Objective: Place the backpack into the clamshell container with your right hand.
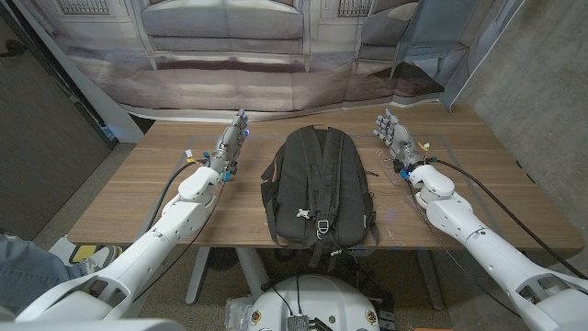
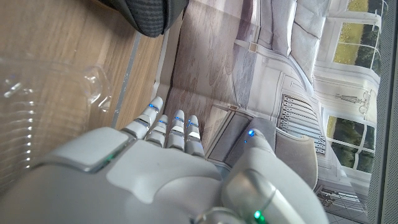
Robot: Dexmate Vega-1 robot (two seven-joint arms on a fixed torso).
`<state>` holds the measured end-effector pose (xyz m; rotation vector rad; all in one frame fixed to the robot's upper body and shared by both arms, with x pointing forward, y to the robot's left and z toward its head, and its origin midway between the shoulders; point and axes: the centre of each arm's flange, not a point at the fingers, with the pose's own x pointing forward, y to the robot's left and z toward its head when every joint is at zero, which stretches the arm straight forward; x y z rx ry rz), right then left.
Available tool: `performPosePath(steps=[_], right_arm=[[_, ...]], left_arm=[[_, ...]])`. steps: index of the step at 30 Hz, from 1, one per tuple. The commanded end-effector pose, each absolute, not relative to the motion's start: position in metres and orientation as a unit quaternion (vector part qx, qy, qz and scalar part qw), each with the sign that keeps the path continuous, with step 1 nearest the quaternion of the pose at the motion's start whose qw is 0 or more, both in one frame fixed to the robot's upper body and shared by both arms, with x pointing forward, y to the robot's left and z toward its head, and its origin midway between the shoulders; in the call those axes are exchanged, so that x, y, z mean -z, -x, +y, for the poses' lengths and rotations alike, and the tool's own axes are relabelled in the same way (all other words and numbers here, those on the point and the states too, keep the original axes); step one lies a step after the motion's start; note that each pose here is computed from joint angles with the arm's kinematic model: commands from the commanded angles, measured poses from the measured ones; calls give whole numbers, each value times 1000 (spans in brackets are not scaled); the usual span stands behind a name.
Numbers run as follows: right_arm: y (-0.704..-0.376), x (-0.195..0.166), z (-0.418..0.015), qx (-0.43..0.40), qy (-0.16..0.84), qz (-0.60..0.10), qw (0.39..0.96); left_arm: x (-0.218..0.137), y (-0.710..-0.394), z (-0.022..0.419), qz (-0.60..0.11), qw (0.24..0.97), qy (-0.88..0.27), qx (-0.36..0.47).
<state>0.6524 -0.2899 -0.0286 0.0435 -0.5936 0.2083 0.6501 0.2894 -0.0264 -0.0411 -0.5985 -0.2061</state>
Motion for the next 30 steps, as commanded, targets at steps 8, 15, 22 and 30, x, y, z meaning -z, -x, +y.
performPosePath(steps=[8, 15, 22, 30], right_arm=[[-644, 28, -290, -103, -18, -301, 948], [-637, 31, -292, -101, -18, -305, 947], [-632, 32, -285, -109, -10, -306, 946], [-625, 26, -282, -114, 1, -313, 943]], left_arm=[[23, -645, 289, -301, 948, 28, 99], [18, -641, 289, -304, 947, 15, 105], [19, -638, 288, -301, 948, 13, 106], [18, -636, 286, -302, 947, 10, 108]])
